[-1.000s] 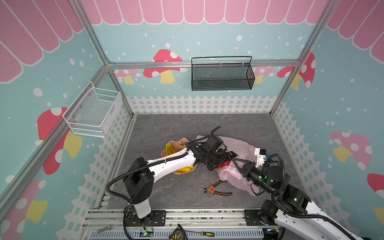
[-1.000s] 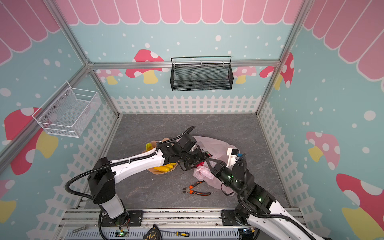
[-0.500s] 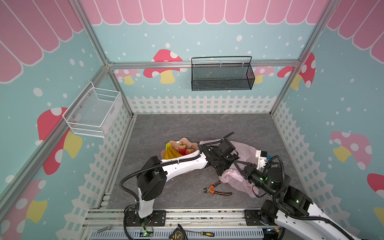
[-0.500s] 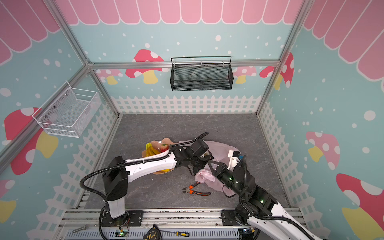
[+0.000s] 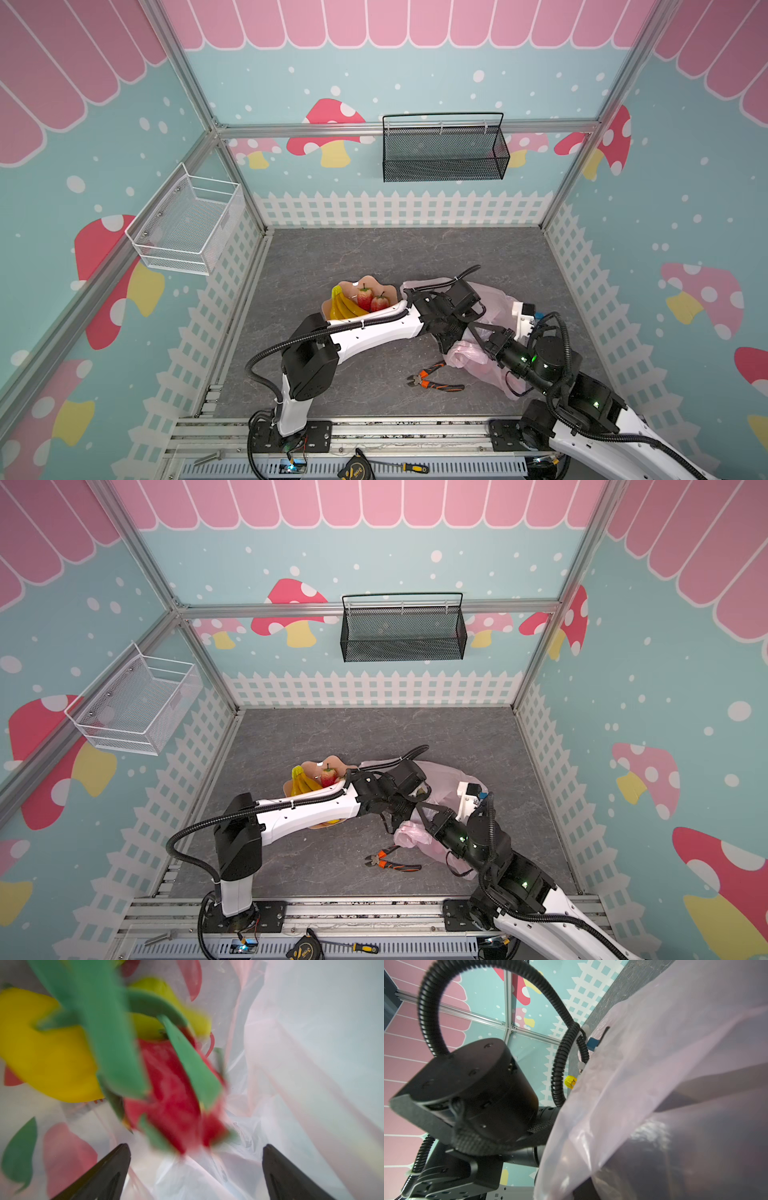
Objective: Place the fruits into the plastic bag
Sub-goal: 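Open the left gripper to release the dragon fruit into the bag, then withdraw the left gripper from the bag back over the fruit bowl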
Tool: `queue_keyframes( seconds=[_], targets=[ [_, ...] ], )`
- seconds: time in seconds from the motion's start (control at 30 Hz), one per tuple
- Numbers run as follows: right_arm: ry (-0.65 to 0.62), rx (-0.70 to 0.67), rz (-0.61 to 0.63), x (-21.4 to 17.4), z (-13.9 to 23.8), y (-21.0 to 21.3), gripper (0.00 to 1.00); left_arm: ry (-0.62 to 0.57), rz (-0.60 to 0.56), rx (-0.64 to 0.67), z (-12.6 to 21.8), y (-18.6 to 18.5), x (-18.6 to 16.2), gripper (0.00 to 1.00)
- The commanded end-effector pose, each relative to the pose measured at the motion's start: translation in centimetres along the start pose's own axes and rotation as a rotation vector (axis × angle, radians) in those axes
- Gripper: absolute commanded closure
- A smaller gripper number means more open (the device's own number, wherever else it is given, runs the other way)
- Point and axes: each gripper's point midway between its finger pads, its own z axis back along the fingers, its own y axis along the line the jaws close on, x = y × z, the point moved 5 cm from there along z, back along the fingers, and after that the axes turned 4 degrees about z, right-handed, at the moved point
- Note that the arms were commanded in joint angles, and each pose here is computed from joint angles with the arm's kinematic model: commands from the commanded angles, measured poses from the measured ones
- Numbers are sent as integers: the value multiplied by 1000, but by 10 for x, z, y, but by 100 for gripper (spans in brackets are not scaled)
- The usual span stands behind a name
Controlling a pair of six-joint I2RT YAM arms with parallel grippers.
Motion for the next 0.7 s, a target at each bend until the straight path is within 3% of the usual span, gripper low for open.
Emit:
queue_keyframes(
  seconds=[0.0,0.3,0.67],
  targets=[
    [-15,-12,-5,2,3,-3,99,-58,-40,1,27,-4,10,0],
    [-12,-28,-2,1,1,-4,99,-124,-66,10,56,2,25,0],
    [13,-93,32,1,6,-8,99,-267,-37,114,92,34,54,0]
  ],
)
